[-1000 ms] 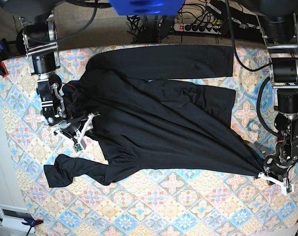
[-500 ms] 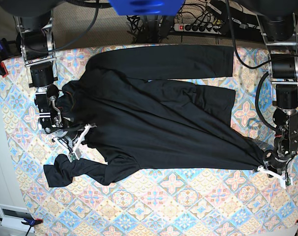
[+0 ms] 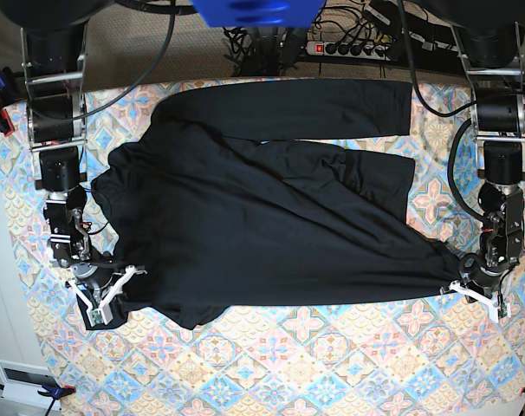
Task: Layout the t-shirt on the table in an organized manner, then fold the t-shirt properly
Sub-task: 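Release the shoulder with the right gripper and grasp the hem corner, then pull the hem corners apart with both grippers, stretching the shirt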
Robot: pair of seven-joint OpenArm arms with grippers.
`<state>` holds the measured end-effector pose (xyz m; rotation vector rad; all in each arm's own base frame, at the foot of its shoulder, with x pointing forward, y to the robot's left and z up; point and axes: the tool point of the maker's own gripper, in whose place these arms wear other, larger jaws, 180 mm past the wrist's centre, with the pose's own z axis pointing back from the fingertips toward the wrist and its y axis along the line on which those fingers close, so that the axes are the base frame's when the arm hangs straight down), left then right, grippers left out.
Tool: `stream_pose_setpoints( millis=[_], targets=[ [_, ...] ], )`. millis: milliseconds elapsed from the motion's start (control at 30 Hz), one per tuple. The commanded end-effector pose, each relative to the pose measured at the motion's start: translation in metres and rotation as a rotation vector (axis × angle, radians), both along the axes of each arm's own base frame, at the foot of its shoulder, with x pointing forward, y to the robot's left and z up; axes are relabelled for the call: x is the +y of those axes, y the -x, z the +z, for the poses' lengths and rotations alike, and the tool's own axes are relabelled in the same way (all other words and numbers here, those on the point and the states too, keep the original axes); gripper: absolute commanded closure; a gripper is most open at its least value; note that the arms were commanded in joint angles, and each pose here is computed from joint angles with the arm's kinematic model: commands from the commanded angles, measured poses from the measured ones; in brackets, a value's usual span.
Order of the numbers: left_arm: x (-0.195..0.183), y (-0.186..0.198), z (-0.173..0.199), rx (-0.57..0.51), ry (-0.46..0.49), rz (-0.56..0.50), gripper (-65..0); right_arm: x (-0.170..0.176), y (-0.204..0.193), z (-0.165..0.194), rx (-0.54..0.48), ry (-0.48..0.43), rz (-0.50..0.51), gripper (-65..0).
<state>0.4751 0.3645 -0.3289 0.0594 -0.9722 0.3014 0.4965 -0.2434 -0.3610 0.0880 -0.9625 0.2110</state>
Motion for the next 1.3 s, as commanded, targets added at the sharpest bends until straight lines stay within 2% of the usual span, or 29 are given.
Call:
stream_pose_setpoints(
  millis=[0, 133, 333, 433, 500, 633, 767, 833, 900, 1067, 1267],
  targets=[
    [0.010, -0.009, 0.025, -0.063, -0.019, 0.013, -0.1, -0.013, -0.020, 0.034, -0.087, -0.001, -0.025, 0.0],
    [0.010, -0.004, 0.016, -0.046, -0.018, 0.011, -0.1, -0.024, -0.037, 0.054, -0.145, -0.010, -0.069, 0.0],
    [0.011, 0.006, 0.004, -0.015, -0.020, 0.012, -0.2, -0.049, -0.051, 0.081, -0.274, 0.020, -0.194, 0.0],
    [0.011, 0.008, 0.001, -0.006, -0.019, 0.011, -0.5, -0.057, -0.051, 0.084, -0.291, 0.036, -0.236, 0.0],
    [0.012, 0.018, -0.012, 0.021, -0.021, 0.010, -3.1, -0.057, -0.050, 0.081, -0.284, 0.043, -0.240, -0.2],
    [-0.004, 0.023, -0.011, 0.006, -0.035, -0.043, -11.3, -0.058, -0.047, 0.073, -0.245, 0.050, -0.242, -8.1],
    [-0.006, 0.031, -0.012, 0.035, -0.045, -0.067, -17.6, -0.058, -0.032, 0.045, -0.133, 0.063, -0.241, -19.5],
    [-0.008, 0.033, -0.015, 0.054, -0.037, -0.075, -19.7, -0.049, -0.028, 0.043, -0.128, 0.066, -0.217, -21.2],
    [-0.014, 0.036, -0.015, 0.067, -0.001, -0.084, -21.4, -0.038, -0.026, 0.047, -0.138, 0.071, -0.183, -21.2],
    [-0.022, 0.090, -0.022, 0.102, 0.192, -0.061, -22.0, -0.024, 0.007, 0.039, -0.105, 0.120, -0.100, -21.2],
    [-0.064, 0.147, -0.040, 0.160, 0.231, -0.155, -22.0, -0.028, 0.045, 0.037, -0.113, 0.089, -0.121, -21.2]
  ],
)
